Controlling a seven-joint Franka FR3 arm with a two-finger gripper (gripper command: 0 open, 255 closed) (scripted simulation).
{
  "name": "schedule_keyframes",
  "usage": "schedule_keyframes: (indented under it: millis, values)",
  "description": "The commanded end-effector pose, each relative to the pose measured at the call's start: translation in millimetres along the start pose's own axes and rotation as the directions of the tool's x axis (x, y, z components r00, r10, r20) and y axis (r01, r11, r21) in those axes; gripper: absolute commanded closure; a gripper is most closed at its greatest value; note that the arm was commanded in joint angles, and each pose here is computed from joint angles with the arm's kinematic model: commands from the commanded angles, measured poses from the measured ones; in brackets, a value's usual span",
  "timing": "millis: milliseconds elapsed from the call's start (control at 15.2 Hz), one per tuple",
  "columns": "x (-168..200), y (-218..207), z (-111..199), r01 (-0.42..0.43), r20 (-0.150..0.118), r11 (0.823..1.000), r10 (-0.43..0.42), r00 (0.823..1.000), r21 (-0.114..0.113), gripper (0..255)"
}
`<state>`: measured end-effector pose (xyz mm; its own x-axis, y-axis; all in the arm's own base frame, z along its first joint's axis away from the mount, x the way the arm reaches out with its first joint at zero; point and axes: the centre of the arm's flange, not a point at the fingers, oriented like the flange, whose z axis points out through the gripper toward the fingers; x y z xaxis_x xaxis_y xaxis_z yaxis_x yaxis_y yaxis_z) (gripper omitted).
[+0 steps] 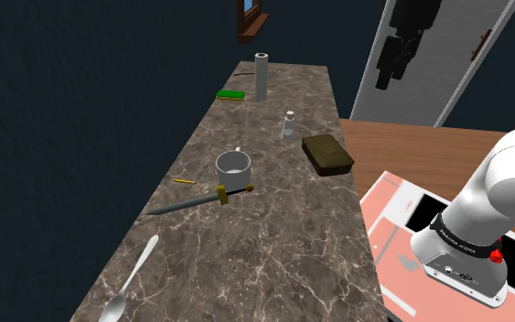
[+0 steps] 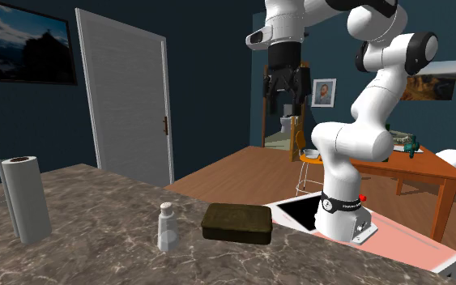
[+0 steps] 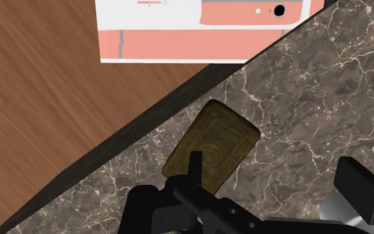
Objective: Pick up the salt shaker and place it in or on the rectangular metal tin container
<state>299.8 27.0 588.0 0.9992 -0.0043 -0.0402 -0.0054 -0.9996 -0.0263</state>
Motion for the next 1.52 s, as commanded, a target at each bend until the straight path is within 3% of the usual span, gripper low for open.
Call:
schedule_keyframes:
  millis: [0, 1452]
  values:
    - [0, 0, 0, 0.000, 0.000, 1.000, 0.000, 1.000, 0.000, 0]
    - [243, 53, 144, 0.126, -0.039, 0.991, -0.124, 0.991, 0.037, 0]
